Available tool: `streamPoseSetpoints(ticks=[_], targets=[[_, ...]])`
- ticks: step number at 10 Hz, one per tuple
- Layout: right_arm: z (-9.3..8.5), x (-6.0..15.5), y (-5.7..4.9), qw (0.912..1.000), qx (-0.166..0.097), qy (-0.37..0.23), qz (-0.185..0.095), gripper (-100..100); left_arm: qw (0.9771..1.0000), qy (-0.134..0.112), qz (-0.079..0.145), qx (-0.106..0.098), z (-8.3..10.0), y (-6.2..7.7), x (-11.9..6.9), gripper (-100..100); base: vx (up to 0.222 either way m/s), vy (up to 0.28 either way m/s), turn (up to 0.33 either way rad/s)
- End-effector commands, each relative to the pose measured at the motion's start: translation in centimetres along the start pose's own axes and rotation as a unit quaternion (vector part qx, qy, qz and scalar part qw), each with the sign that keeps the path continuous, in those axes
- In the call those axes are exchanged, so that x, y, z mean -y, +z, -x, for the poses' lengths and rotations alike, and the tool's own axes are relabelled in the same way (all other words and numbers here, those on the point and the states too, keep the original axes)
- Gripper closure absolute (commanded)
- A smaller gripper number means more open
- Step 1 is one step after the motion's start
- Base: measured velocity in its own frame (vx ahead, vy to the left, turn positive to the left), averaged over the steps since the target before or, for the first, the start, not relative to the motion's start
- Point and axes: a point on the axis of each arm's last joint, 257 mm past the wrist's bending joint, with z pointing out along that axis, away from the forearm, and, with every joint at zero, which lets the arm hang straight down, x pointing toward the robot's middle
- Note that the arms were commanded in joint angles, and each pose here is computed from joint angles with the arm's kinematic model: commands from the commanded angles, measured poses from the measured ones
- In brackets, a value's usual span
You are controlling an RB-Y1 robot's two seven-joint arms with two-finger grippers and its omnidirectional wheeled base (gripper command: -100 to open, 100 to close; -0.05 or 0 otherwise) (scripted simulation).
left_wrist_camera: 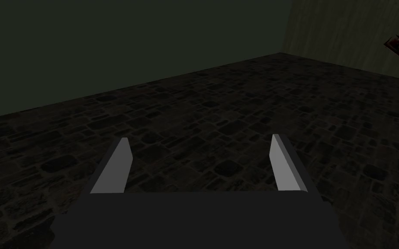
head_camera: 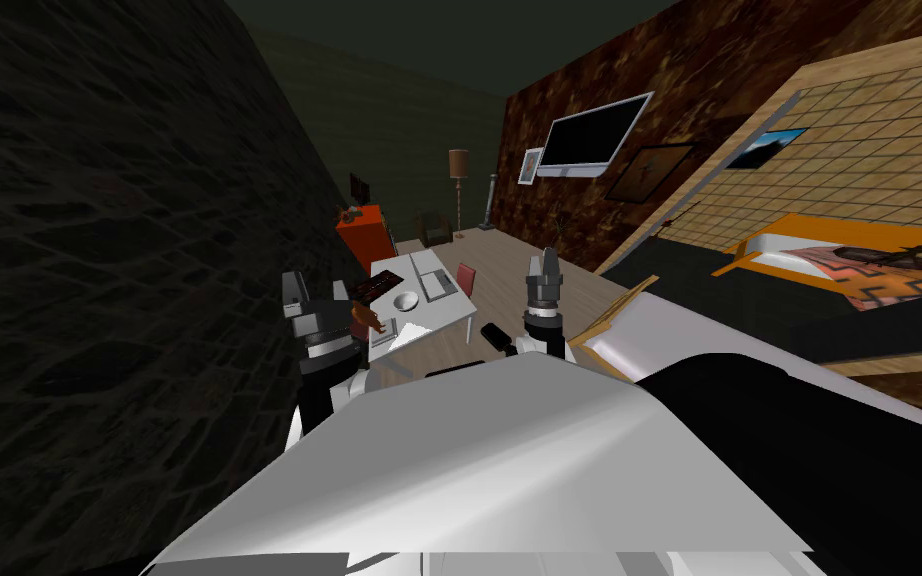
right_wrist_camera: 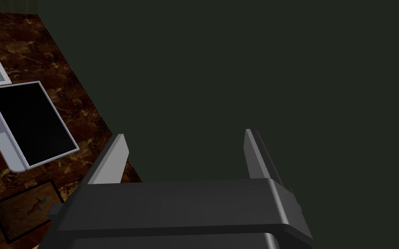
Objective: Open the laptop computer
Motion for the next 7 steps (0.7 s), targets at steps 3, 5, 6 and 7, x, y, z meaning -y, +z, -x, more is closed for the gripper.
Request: streamPoseSetpoints(ticks=[3,5,6,7], targets=[[0.00,-0.01,0.00,1.0000,0.000,0.000,0.000,0,1.0000,0.000,0.000,0.000,0.00,0.00,0.01,0,0.000,0.000,0.000],[0.00,-0.01,0.00,1.0000,0.000,0.000,0.000,0,1.0000,0.000,0.000,0.000,0.00,0.00,0.01,0,0.000,0.000,0.000],[0.00,-0.01,0.00,1.0000,0.000,0.000,0.000,0,1.0000,0.000,0.000,0.000,0.00,0.00,0.01,0,0.000,0.000,0.000],[0.00,-0.01,0.01,1.0000,0.000,0.000,0.000,0,1.0000,0.000,0.000,0.000,0.00,0.00,0.02,0,0.000,0.000,0.000]])
